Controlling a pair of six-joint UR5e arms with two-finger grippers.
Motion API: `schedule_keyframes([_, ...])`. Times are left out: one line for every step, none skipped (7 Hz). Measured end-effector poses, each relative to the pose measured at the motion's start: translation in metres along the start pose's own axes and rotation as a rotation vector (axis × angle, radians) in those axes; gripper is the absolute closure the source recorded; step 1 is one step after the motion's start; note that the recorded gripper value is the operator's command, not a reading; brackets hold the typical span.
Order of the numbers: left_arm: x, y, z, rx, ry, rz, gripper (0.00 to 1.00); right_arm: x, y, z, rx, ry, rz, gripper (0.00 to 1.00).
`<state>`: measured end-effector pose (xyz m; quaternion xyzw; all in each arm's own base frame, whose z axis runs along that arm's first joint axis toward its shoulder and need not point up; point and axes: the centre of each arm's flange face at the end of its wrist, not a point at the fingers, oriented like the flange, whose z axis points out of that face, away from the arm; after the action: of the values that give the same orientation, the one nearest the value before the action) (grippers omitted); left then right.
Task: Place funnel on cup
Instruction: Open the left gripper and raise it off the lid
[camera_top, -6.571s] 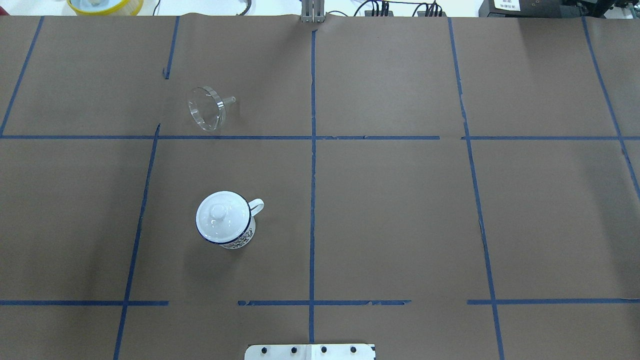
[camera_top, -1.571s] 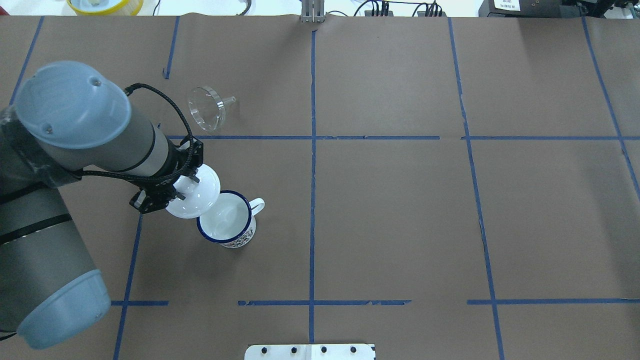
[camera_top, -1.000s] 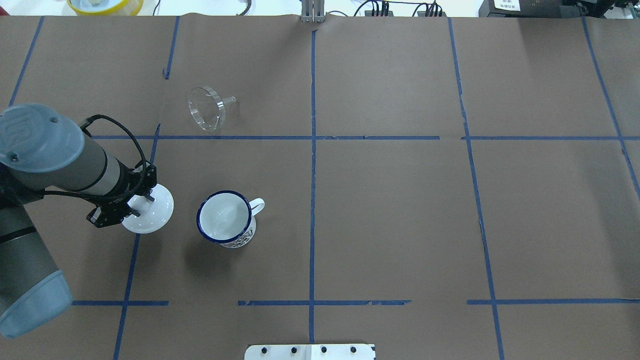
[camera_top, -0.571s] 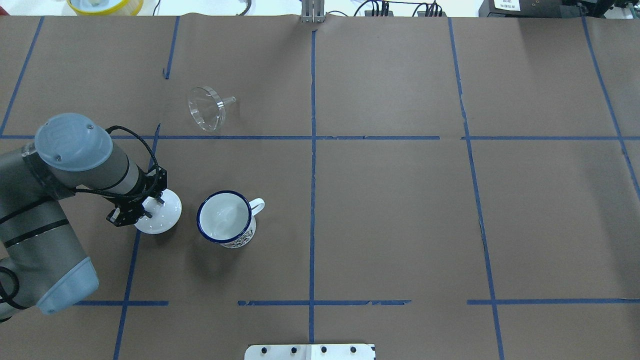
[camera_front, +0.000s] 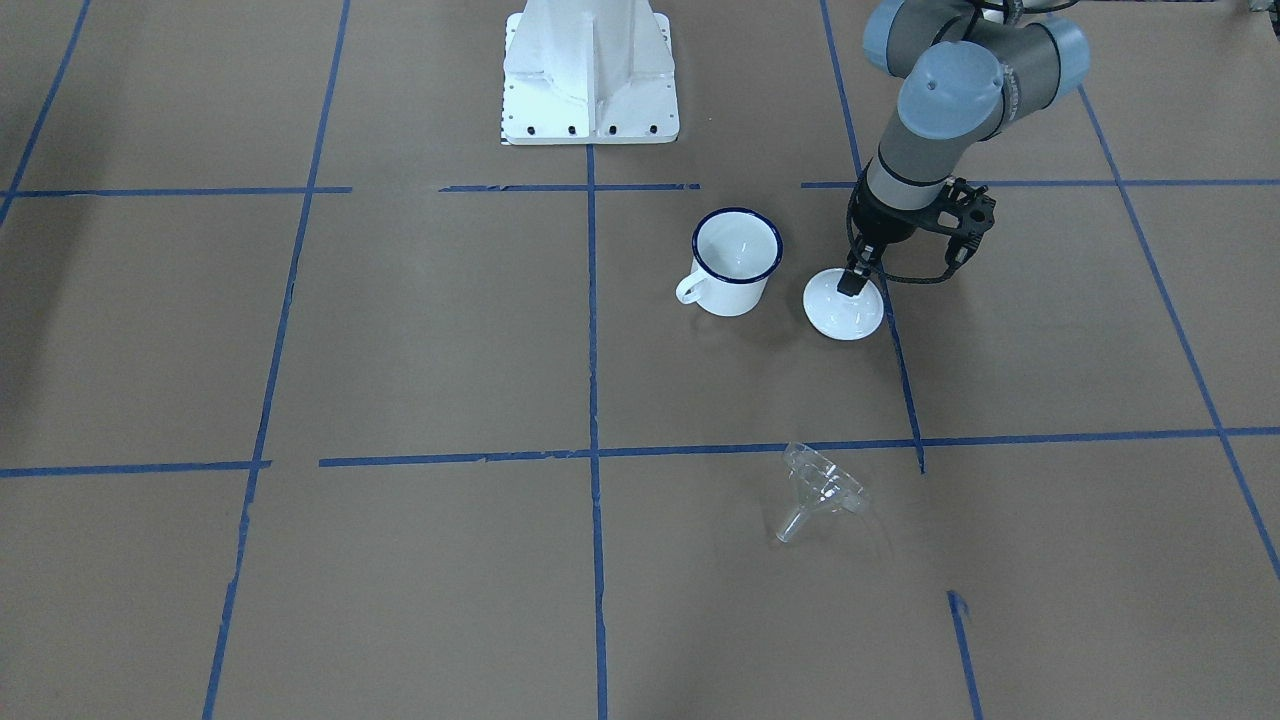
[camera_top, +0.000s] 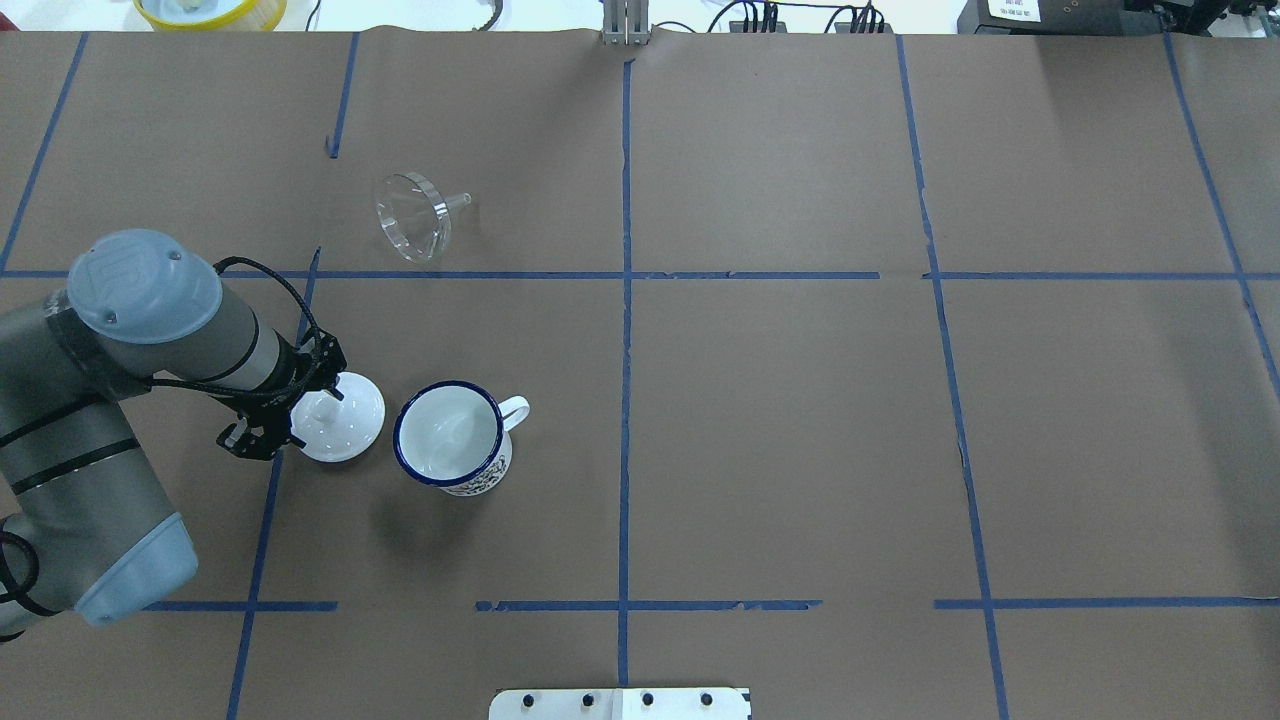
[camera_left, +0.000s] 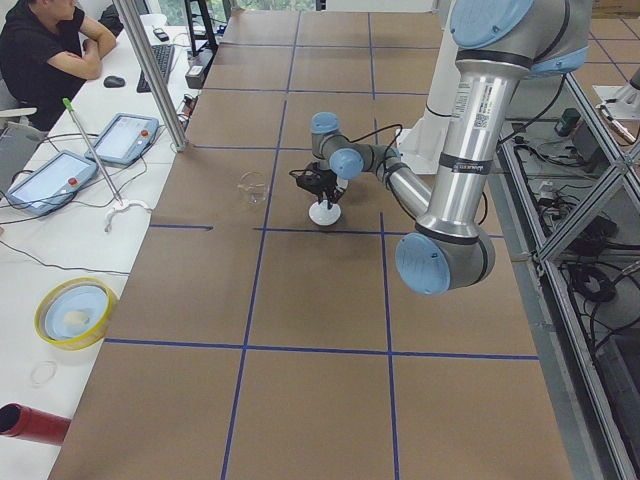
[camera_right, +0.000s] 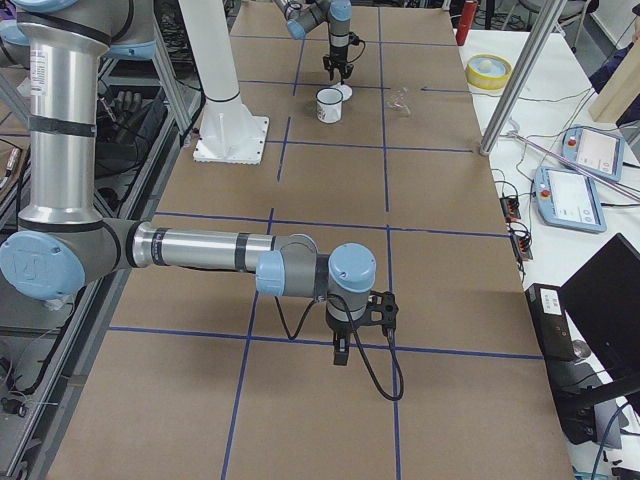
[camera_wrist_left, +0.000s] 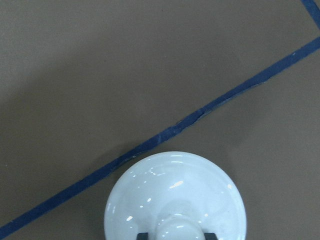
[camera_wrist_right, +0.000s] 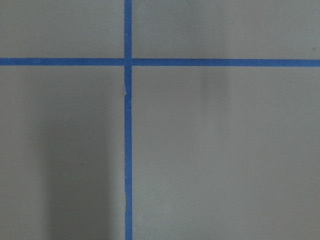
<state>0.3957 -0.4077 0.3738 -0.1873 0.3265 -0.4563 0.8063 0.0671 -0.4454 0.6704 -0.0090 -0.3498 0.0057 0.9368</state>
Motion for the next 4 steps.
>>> schedule_keyframes([-0.001,0.001,-0.006,-0.027,-0.005,-0.002,0.0,0.0,0.0,0.0,0.0,0.0,0.0,0.0])
schedule_keyframes([0.004,-0.007,-0.019,-0.038,0.01,-0.015,0.0,0.0,0.0,0.0,0.0,0.0,0.0,0.0])
schedule_keyframes([0.016,-0.023,-0.036,-0.033,0.054,-0.039,0.0,0.0,0.0,0.0,0.0,0.0,0.0,0.0])
schedule_keyframes([0.032,-0.039,-0.053,-0.031,0.143,-0.059,0.0,0.0,0.0,0.0,0.0,0.0,0.0,0.0])
